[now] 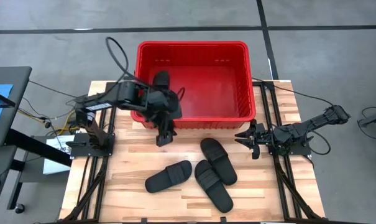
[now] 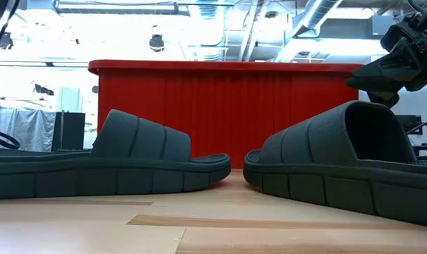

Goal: Pick and place slides into bin
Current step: Put the black slide into the red organizer bin

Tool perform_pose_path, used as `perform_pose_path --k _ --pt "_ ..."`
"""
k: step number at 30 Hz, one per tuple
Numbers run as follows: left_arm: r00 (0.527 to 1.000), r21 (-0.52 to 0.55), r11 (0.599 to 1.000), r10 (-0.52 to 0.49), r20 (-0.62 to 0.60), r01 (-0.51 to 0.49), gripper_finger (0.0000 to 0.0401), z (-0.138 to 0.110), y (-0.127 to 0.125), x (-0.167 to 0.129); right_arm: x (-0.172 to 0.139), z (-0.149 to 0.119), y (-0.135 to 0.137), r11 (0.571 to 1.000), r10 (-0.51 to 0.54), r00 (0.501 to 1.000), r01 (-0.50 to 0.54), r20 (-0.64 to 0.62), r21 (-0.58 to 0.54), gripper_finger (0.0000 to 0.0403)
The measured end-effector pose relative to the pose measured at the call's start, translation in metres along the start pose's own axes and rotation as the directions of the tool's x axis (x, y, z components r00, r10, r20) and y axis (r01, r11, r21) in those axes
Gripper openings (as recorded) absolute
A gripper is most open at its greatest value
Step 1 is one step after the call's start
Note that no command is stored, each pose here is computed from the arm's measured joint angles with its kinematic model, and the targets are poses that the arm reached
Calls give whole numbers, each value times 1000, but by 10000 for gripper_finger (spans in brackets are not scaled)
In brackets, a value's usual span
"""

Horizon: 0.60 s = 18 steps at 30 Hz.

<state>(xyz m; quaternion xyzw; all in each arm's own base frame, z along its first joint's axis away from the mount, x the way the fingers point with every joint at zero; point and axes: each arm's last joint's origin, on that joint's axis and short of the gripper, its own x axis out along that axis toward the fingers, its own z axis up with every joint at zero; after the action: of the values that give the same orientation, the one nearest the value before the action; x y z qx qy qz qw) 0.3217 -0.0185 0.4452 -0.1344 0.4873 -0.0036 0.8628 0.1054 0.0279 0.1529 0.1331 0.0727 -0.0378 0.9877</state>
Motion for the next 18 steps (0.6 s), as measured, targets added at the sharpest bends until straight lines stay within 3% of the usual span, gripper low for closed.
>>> perform_pose_path --k 8,14,18 --pt "1000 4 1000 -25 9 25 157 5 -2 7 0 0 0 1000 0 1000 0 0 0 98" --pt "996 145 988 -69 51 61 157 9 -7 7 0 0 0 1000 0 1000 0 0 0 98" --pt "989 272 959 -110 102 78 157 13 -13 7 0 0 0 1000 0 1000 0 0 0 98"
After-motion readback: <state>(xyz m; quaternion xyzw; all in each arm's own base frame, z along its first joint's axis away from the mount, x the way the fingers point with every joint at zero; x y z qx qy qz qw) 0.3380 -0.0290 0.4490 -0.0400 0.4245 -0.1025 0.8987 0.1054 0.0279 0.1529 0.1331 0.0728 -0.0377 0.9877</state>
